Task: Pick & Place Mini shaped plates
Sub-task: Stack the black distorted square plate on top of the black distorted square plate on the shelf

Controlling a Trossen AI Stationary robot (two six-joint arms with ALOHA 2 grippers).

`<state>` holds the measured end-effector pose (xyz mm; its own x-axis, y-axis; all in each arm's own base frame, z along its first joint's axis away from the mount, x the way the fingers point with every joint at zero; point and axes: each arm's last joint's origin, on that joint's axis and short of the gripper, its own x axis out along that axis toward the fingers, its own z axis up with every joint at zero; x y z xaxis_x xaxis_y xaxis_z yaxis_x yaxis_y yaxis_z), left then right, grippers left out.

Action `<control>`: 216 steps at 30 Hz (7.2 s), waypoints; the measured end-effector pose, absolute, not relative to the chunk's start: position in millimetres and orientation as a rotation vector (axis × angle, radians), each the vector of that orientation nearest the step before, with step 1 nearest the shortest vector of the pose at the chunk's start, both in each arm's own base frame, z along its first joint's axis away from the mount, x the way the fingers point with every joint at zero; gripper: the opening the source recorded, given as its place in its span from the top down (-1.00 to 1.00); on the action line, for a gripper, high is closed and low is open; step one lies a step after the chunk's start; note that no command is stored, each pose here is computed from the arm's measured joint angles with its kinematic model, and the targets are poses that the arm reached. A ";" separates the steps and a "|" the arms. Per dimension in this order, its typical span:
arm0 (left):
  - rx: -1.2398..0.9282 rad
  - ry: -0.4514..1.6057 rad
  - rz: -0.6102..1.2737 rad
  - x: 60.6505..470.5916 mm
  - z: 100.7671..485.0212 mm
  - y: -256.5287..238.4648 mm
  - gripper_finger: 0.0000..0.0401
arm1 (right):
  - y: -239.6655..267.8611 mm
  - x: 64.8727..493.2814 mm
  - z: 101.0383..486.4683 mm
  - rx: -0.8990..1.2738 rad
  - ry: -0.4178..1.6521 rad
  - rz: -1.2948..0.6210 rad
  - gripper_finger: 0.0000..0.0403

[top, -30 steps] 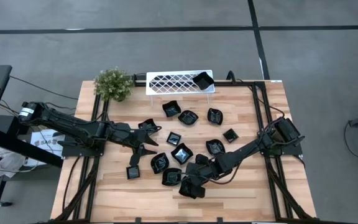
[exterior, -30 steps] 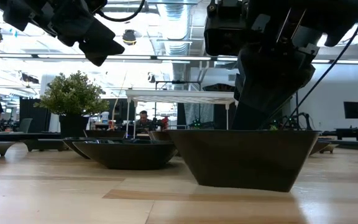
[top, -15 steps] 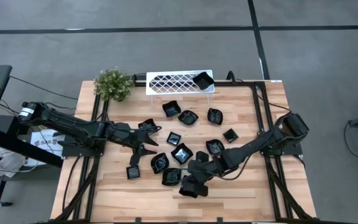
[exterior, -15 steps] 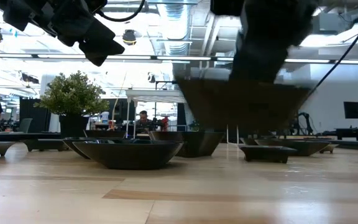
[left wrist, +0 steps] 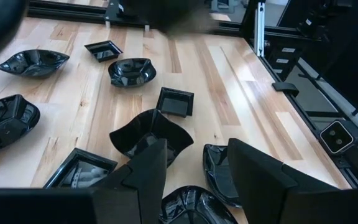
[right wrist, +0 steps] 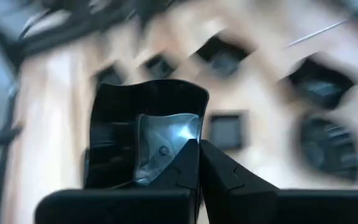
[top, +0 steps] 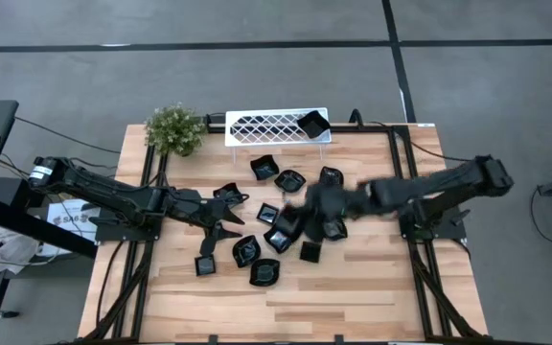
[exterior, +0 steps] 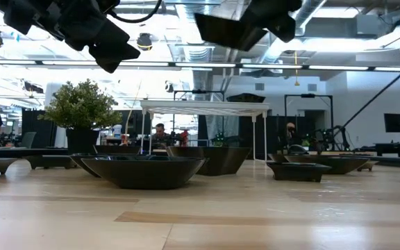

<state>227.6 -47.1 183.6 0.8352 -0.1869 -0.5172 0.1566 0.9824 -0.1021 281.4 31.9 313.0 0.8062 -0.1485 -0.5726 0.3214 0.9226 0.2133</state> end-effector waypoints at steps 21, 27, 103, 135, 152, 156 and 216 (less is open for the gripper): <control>-0.058 0.538 -0.183 228.4 184.9 -47.2 0.14 | -185.0 228.8 392.8 0.377 0.611 -0.548 1.00; -0.022 0.526 -0.183 228.5 186.0 -46.3 0.14 | -217.9 243.8 372.5 0.446 0.682 -0.559 1.00; -0.012 0.379 -0.119 214.2 205.8 -40.6 0.14 | -176.8 232.0 401.6 0.260 0.721 -0.590 0.65; -0.035 0.370 -0.116 214.4 206.7 -40.6 0.14 | -10.8 208.8 218.4 0.140 0.536 -0.356 0.65; -0.030 0.409 -0.113 212.9 203.1 -40.3 0.14 | 32.3 220.7 220.9 -0.024 0.473 0.056 0.65; -0.030 0.427 -0.112 212.2 201.4 -40.2 0.14 | 53.1 226.9 214.4 -0.124 0.455 0.276 0.65; -0.054 0.668 -0.083 200.5 181.7 -37.9 0.14 | 78.6 324.3 184.0 -0.269 0.767 0.316 0.64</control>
